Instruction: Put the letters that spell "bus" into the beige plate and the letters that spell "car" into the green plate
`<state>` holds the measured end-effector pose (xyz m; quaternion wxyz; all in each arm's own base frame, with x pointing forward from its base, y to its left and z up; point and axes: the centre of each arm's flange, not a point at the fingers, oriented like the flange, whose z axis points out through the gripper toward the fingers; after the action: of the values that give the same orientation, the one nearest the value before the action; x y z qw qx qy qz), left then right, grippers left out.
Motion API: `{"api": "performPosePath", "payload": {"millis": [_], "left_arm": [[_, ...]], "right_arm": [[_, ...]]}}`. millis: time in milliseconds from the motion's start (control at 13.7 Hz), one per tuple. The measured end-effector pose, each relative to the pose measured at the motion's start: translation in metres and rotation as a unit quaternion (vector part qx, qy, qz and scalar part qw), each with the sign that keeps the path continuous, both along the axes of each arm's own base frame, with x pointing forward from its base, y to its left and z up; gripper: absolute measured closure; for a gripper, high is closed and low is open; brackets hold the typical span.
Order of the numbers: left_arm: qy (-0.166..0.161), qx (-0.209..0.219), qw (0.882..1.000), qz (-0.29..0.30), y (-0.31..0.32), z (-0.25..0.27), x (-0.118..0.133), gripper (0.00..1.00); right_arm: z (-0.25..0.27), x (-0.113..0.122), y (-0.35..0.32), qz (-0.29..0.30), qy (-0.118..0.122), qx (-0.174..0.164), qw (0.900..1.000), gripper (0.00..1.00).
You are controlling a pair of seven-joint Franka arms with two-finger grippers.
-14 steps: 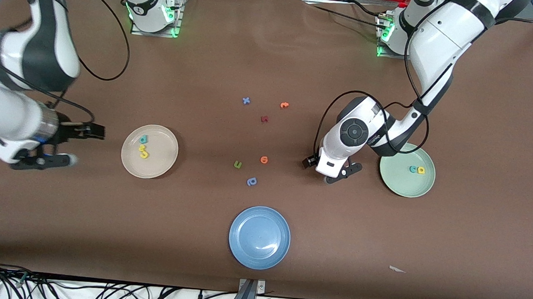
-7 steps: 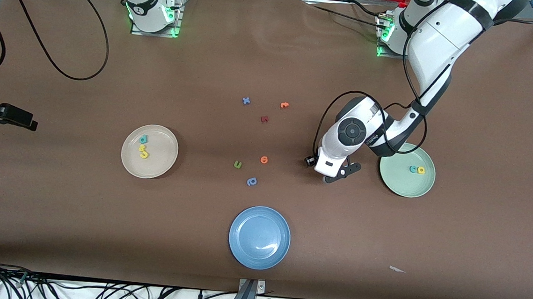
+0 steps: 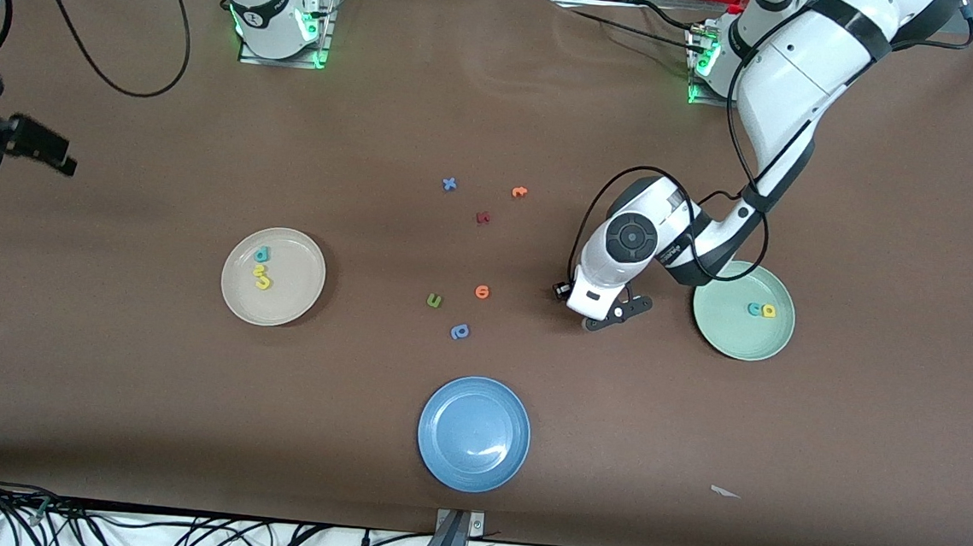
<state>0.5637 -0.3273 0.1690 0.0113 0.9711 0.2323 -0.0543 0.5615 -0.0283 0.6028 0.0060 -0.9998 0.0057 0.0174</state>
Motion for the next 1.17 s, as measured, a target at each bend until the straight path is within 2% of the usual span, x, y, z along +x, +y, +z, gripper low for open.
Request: {"api": "performPosePath", "payload": {"millis": [146, 219, 292, 365, 438, 510, 583, 656, 948, 1167], "left_arm": [[-0.002, -0.001, 1.0, 0.0, -0.001, 0.001, 0.001, 0.41], [-0.003, -0.002, 1.0, 0.0, -0.002, 0.002, 0.001, 0.48], [-0.003, -0.002, 1.0, 0.0, -0.002, 0.002, 0.001, 0.48], [-0.004, -0.003, 1.0, -0.001, -0.002, 0.003, 0.001, 0.55], [-0.004, -0.003, 1.0, -0.001, -0.003, 0.003, 0.001, 0.55], [-0.004, -0.003, 1.0, -0.001, -0.003, 0.004, 0.002, 0.62], [-0.005, -0.003, 1.0, -0.001, -0.003, 0.004, 0.002, 0.62], [-0.005, -0.003, 1.0, -0.001, -0.003, 0.004, 0.002, 0.7], [-0.006, -0.003, 1.0, 0.001, -0.001, 0.005, 0.004, 0.7], [-0.022, -0.004, 1.0, 0.017, 0.014, 0.023, 0.021, 0.7]], "right_arm": [[-0.002, -0.017, -0.002, -0.002, 0.01, 0.0, 1.0, 0.0], [-0.006, -0.018, -0.002, -0.002, 0.013, 0.0, 1.0, 0.0], [-0.01, -0.016, -0.002, -0.002, 0.014, 0.0, 1.0, 0.0], [-0.013, -0.013, -0.001, 0.0, 0.013, 0.0, 1.0, 0.0], [-0.015, -0.011, 0.001, 0.001, 0.013, 0.0, 1.0, 0.0], [-0.016, -0.01, 0.001, 0.001, 0.014, 0.0, 1.0, 0.0], [-0.016, -0.01, 0.002, 0.001, 0.014, 0.0, 1.0, 0.0], [-0.016, -0.01, 0.001, 0.001, 0.013, 0.0, 1.0, 0.0], [-0.016, -0.01, 0.001, 0.001, 0.013, 0.0, 1.0, 0.0], [-0.015, -0.009, 0.003, 0.003, 0.008, 0.0, 1.0, 0.0]]}}
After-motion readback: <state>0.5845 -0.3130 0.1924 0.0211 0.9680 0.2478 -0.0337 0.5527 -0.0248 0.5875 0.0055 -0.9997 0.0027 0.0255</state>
